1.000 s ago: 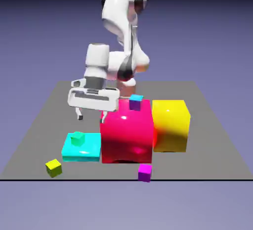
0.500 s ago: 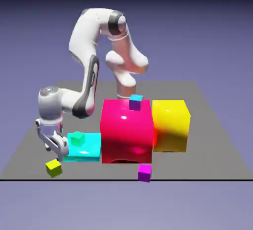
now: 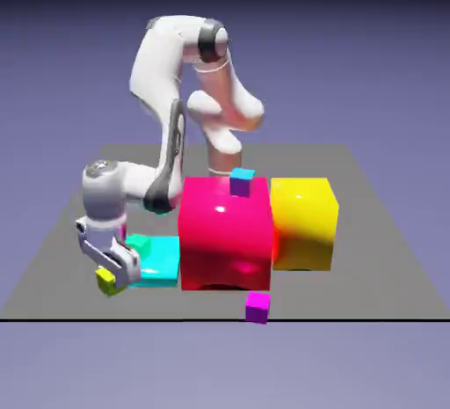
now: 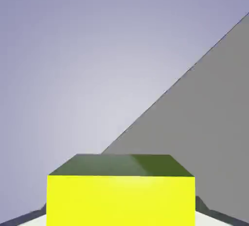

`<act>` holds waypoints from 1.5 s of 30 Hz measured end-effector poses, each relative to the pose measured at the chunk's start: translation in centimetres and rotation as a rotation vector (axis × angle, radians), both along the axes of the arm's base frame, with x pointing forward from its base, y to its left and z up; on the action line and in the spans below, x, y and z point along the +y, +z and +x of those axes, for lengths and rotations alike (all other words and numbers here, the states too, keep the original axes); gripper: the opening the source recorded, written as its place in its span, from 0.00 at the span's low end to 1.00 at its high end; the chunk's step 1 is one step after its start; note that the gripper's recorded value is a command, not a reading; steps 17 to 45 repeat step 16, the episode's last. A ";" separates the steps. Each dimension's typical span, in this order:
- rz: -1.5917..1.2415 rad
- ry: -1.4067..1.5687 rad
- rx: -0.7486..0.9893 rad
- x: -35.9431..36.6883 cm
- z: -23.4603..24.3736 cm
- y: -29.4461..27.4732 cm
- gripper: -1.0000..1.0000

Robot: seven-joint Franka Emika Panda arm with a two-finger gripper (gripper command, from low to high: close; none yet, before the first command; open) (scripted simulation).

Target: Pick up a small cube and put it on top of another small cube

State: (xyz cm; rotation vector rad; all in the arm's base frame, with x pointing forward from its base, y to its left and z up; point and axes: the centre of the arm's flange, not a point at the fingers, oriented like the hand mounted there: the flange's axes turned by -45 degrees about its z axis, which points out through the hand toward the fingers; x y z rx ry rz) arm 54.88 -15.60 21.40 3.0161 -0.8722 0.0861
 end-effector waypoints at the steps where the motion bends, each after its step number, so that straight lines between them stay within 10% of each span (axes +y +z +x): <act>1: 0.001 0.066 0.000 3.6 0.4 0.5 0.00; 7: -0.016 0.458 -0.002 23.6 -1.8 3.1 0.00; 12: -0.016 0.457 -0.002 23.5 -1.5 -2.8 0.00; 13: -0.016 0.458 -0.002 23.6 -1.5 -3.9 1.00; 45: -0.016 0.457 -0.002 23.5 -1.5 -2.4 1.00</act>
